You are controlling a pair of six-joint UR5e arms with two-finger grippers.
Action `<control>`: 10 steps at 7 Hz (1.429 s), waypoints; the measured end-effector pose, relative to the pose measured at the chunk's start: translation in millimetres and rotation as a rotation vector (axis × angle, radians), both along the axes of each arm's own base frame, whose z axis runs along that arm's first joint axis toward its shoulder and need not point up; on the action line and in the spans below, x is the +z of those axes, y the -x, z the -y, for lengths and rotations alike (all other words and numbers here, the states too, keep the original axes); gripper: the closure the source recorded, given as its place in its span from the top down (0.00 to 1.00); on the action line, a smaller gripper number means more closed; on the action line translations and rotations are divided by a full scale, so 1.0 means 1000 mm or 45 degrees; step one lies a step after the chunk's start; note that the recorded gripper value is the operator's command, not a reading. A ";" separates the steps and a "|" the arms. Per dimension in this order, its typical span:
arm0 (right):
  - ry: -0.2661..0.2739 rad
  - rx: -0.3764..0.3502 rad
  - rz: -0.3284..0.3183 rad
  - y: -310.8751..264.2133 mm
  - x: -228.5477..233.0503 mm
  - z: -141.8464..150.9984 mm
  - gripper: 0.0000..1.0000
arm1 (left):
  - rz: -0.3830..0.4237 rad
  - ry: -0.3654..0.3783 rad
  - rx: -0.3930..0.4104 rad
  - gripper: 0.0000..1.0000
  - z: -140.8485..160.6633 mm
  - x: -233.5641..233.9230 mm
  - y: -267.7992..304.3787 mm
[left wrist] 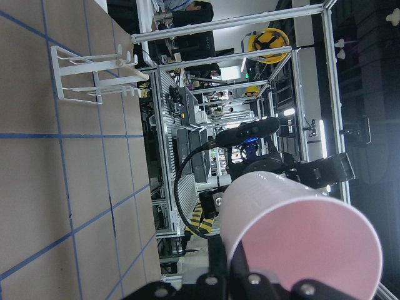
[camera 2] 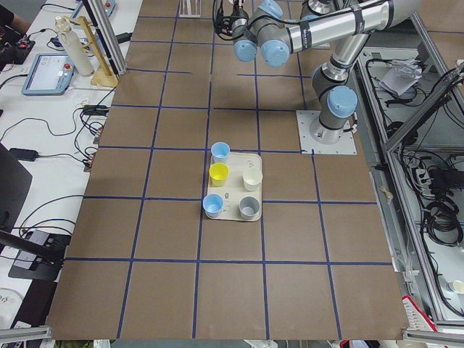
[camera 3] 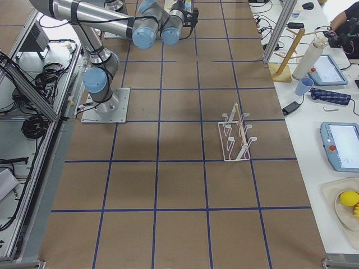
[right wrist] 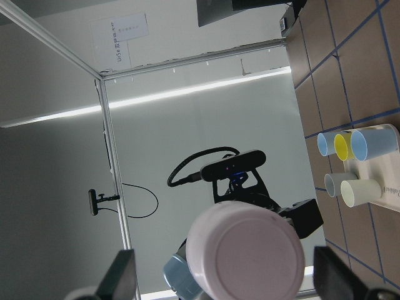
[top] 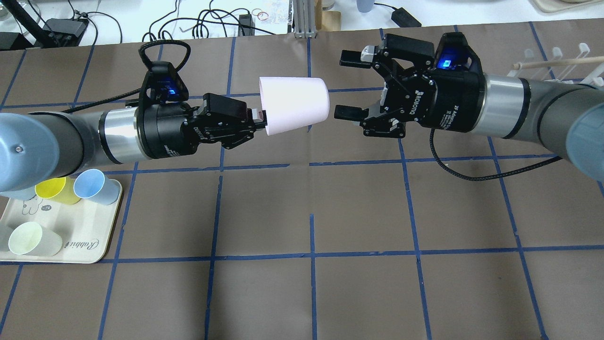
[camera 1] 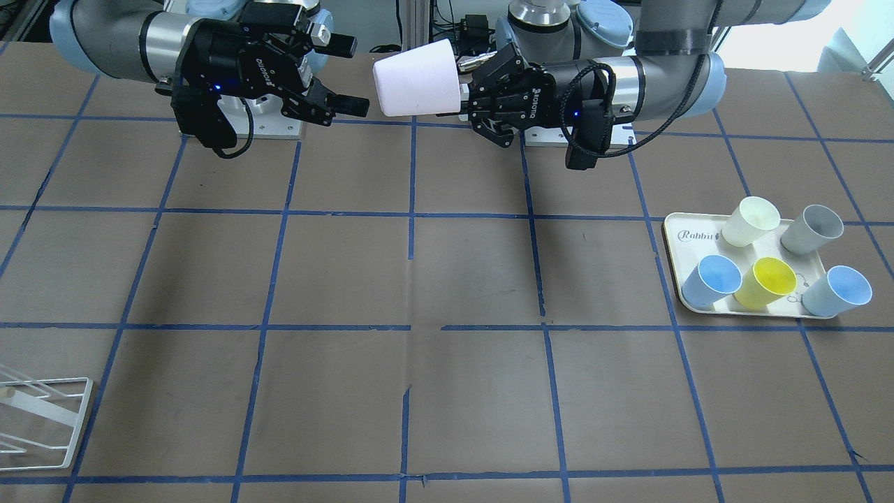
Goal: Transfer IKEA cup to right arm and place on rack
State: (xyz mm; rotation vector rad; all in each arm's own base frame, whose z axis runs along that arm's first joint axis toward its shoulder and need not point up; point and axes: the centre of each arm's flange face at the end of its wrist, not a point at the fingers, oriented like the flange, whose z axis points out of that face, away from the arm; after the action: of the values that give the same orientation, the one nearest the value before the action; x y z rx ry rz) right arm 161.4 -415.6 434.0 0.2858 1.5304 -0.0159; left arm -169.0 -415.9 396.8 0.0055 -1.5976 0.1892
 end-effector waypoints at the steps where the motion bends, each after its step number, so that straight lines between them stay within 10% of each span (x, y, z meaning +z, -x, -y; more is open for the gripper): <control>1: -0.021 0.001 0.004 -0.001 0.000 -0.002 1.00 | -0.015 -0.008 0.014 0.00 -0.002 -0.002 0.002; 8: -0.064 0.036 0.006 -0.010 -0.003 -0.006 0.99 | -0.030 -0.018 0.017 0.00 -0.009 -0.002 0.008; 10: -0.075 0.039 0.009 -0.011 -0.004 -0.005 0.80 | -0.030 -0.018 0.016 0.00 -0.010 -0.002 0.009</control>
State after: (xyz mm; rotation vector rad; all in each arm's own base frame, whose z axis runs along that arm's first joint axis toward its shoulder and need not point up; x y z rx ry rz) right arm 172.7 -411.1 429.8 0.3089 1.5302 0.0542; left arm -177.7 -406.2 394.9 0.0283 -1.5754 0.1870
